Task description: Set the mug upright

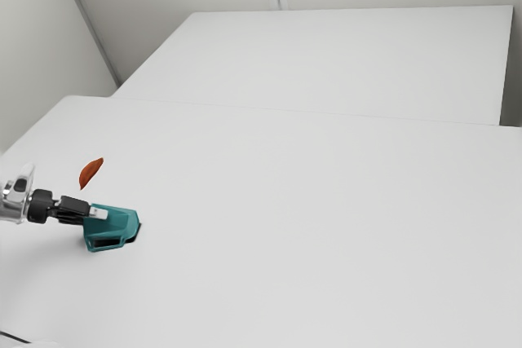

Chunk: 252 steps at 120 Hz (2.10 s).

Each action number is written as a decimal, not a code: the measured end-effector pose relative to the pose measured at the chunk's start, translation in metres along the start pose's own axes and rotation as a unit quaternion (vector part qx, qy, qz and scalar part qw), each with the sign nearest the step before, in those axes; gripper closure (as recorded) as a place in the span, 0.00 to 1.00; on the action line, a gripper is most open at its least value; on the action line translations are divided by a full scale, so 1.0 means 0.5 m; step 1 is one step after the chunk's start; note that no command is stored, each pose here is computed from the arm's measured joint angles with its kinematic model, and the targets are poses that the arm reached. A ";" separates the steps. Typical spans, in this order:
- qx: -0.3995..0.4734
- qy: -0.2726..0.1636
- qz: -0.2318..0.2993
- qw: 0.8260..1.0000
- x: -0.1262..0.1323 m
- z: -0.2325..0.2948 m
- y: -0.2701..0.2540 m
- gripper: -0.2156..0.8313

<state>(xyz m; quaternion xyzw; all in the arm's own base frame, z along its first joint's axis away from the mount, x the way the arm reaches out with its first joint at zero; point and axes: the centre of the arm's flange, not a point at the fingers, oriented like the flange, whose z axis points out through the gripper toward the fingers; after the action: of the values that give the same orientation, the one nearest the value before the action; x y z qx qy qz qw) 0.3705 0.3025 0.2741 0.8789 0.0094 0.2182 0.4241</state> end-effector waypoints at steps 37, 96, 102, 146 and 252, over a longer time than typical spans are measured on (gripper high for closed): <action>-0.007 0.002 0.010 1.000 0.007 0.004 0.007 0.84; 0.004 -0.012 0.076 0.997 0.083 0.025 0.108 0.94; 0.006 -0.015 0.088 0.996 0.097 0.028 0.127 0.94; 0.073 -0.106 0.173 0.977 0.191 0.110 0.278 0.94; 0.349 -0.273 0.229 0.867 0.239 0.301 0.527 0.95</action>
<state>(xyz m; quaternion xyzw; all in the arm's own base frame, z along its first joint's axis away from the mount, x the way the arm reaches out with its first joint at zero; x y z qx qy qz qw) 0.4933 0.0463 0.4346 0.9716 -0.2322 0.0432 0.0131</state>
